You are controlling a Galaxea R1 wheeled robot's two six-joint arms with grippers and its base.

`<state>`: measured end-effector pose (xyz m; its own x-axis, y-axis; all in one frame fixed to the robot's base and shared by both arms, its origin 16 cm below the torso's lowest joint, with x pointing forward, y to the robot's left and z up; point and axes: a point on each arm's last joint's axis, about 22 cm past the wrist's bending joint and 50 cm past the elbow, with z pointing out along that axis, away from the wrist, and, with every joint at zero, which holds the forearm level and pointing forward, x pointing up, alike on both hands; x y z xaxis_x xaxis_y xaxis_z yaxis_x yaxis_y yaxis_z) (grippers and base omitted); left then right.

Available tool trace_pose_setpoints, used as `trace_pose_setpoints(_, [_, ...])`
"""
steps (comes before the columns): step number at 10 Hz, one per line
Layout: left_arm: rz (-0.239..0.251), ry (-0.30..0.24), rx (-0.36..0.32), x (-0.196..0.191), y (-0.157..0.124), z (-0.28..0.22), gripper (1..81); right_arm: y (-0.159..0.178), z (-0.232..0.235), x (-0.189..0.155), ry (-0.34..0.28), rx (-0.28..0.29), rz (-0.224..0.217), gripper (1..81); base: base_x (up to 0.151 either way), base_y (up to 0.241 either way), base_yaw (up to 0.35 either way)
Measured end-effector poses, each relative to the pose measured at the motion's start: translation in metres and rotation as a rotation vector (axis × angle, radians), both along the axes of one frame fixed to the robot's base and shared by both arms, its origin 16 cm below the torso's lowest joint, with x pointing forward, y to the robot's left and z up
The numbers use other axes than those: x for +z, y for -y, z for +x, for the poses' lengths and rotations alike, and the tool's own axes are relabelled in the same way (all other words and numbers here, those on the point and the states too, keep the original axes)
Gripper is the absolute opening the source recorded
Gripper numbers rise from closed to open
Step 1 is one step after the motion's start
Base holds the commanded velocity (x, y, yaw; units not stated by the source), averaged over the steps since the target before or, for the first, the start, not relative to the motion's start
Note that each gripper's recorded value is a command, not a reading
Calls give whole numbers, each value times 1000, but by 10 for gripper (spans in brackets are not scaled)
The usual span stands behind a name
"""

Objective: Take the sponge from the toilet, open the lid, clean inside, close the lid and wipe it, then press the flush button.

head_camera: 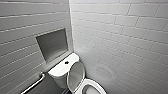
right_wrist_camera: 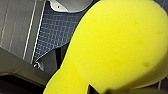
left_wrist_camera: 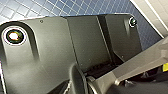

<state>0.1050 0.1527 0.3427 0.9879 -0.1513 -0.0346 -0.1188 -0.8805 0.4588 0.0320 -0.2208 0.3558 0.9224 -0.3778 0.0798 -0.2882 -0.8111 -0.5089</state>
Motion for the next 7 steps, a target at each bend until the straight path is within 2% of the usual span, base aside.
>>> trace_pose_setpoints(3, [16,61,-2,21,-7,6,811,0,7,15,39,10,-16,10,0,0,0])
trace_pose_setpoints(6, [36,62,-1,23,-10,-4,811,6,-14,13,-26,35,-58,10,0,0,0])
trace_pose_setpoints(7, [43,64,0,21,-8,-4,811,4,-22,5,-92,59,-93,10,0,0,0])
